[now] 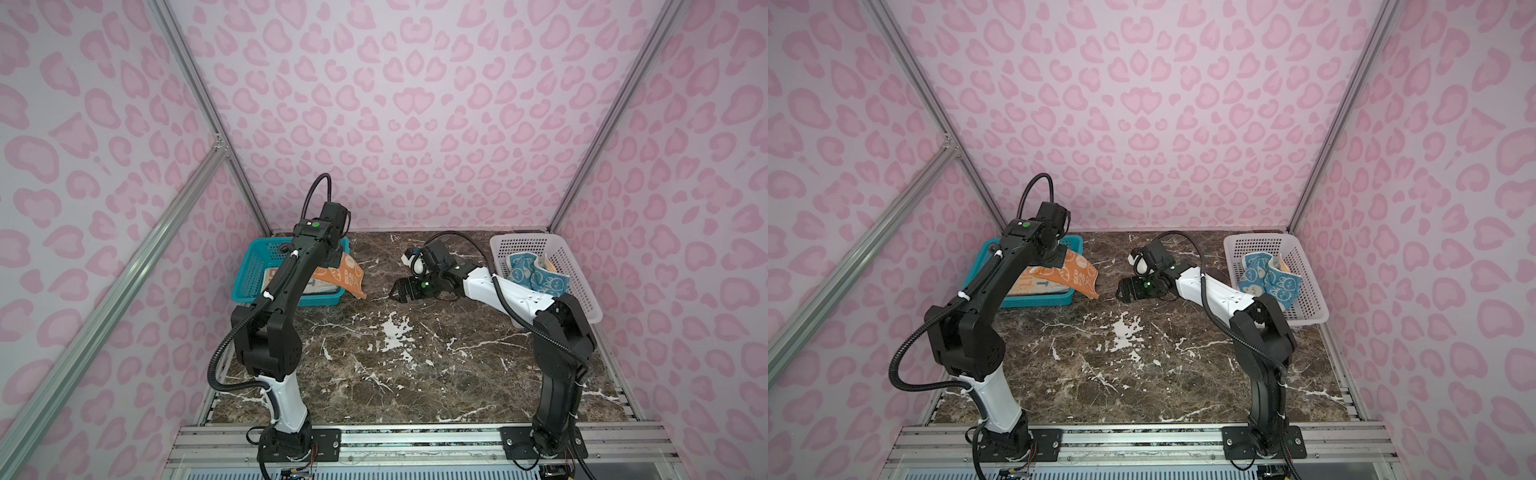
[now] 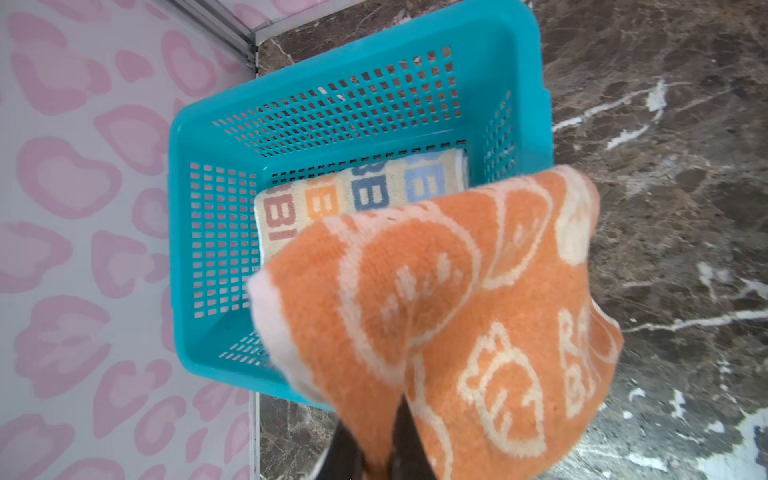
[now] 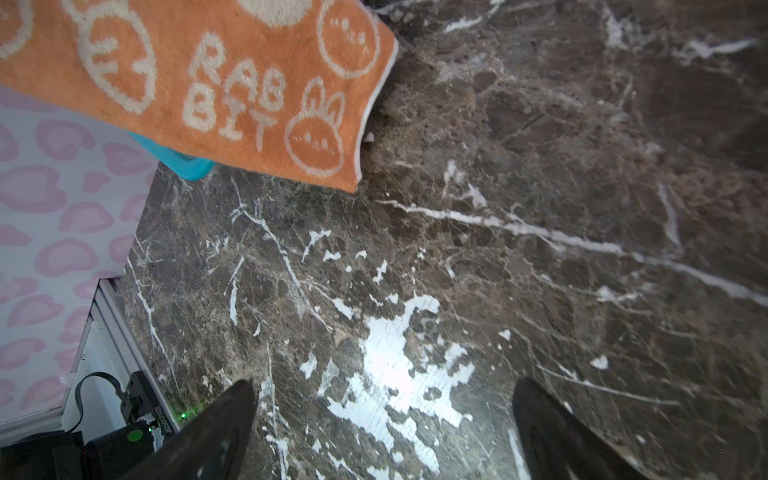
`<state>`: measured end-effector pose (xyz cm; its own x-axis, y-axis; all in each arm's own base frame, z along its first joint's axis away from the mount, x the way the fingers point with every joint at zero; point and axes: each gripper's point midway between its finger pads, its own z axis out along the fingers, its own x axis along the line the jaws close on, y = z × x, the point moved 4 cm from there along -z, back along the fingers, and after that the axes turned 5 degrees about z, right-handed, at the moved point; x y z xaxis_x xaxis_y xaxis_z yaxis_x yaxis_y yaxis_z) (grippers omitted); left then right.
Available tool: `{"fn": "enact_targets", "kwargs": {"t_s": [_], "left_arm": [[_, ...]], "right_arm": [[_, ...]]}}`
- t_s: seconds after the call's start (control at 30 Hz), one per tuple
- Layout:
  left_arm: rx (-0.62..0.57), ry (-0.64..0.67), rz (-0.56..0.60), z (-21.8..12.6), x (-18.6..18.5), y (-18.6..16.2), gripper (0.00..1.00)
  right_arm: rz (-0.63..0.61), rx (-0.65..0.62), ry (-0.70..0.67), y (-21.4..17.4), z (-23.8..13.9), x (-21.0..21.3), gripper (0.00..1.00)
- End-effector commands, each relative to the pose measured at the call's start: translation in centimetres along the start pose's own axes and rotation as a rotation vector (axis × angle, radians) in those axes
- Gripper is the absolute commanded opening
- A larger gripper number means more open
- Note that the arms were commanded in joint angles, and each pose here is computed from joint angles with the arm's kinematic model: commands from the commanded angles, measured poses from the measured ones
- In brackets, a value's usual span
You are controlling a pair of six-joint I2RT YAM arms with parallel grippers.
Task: Fold and stack the towels
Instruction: 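Carry the orange strip with the left gripper into the teal basket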
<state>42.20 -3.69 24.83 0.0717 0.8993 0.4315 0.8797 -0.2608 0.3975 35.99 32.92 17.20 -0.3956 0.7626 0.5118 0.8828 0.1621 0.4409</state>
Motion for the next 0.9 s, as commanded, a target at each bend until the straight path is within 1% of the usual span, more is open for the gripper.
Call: {"fn": "enact_targets", "kwargs": {"t_s": [0.0, 0.2, 0.37, 0.5, 0.7, 0.87], "left_arm": [[-0.052, 0.036, 0.009, 0.6, 1.6, 0.9, 0.04], [-0.059, 0.088, -0.007, 2.8, 4.1, 0.9, 0.04], [-0.063, 0.093, -0.043, 4.3, 5.5, 0.9, 0.04], [-0.042, 0.103, -0.047, 5.9, 6.0, 0.6, 0.04], [-0.015, 0.108, -0.112, 8.4, 7.6, -0.3, 0.04], [0.024, 0.151, -0.135, 10.1, 8.9, -0.9, 0.04]], "right_arm": [[-0.016, 0.01, 0.021, 0.7, 0.7, 0.9, 0.98], [-0.036, -0.006, 0.05, 2.5, 1.6, 2.6, 0.98], [-0.041, 0.004, 0.064, 3.7, 2.8, 3.3, 0.98], [-0.042, 0.014, 0.076, 4.6, 4.0, 3.9, 0.98], [-0.022, 0.022, 0.105, 5.5, 5.3, 4.4, 0.98], [-0.015, 0.027, 0.111, 5.5, 5.5, 4.5, 0.98]]}}
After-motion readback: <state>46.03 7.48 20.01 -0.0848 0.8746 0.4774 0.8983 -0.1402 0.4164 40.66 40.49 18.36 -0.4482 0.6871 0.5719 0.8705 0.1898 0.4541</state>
